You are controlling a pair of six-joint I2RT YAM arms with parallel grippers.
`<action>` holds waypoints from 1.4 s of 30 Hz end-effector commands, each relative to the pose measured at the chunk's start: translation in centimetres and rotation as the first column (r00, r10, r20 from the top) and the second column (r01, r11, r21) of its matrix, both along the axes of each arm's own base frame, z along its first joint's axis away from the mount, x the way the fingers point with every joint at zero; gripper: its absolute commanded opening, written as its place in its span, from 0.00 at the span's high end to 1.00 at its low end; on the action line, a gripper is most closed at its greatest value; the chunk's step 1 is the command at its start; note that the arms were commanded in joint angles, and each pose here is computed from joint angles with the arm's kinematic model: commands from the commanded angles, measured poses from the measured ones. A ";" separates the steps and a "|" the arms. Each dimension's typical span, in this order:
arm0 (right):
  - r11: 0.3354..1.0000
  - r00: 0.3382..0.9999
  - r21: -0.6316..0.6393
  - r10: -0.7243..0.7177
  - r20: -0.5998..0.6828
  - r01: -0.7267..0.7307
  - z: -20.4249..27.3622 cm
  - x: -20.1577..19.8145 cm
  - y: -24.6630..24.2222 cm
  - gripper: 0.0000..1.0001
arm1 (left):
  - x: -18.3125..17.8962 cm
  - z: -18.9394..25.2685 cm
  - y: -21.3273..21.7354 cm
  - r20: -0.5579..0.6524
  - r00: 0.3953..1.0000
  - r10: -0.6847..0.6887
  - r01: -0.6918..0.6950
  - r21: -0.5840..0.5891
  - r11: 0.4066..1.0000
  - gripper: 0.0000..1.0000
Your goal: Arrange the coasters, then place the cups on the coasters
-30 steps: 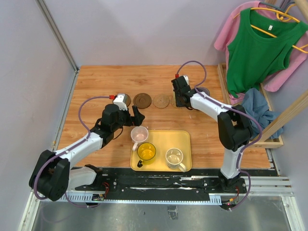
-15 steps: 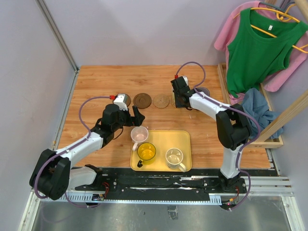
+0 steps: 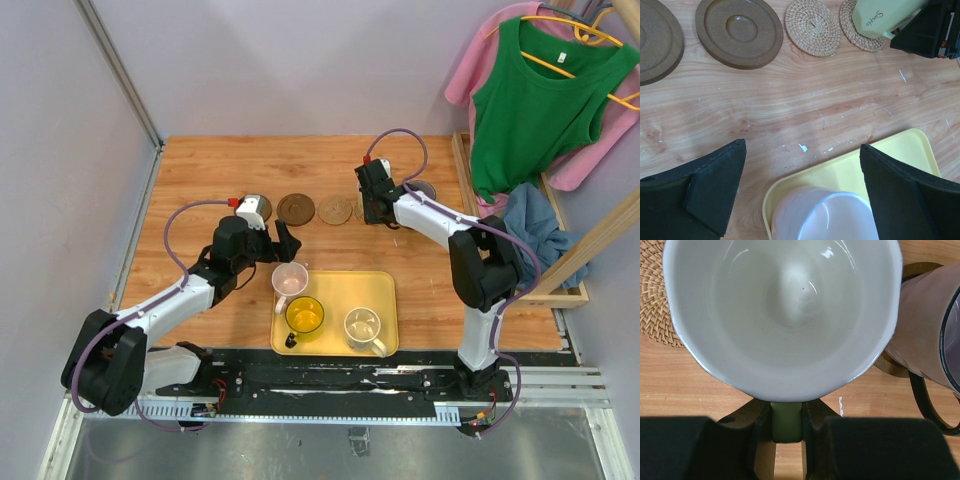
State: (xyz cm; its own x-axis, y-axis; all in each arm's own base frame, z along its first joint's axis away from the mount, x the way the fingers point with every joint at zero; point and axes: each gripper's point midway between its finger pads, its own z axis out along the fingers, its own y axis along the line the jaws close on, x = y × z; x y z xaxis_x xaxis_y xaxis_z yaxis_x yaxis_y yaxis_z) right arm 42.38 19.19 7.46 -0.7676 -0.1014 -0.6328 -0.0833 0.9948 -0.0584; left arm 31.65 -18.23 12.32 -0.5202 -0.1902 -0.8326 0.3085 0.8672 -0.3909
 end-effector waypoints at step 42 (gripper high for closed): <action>0.999 0.999 -0.006 -0.051 0.010 0.051 0.2 -0.2 -1.5 0.46 | 0.4 1.9 -0.8 0.048 0.999 -0.012 0.014 -0.037 0.999 0.00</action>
State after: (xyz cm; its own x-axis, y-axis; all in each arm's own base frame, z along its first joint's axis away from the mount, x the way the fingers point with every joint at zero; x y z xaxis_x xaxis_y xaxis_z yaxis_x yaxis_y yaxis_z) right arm 42.04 19.02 6.77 -0.7740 -0.0787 -0.6283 -0.0610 0.9969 -0.0496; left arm 31.61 -18.30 12.37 -0.5229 -0.1973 -0.8292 0.3067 0.8641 -0.3991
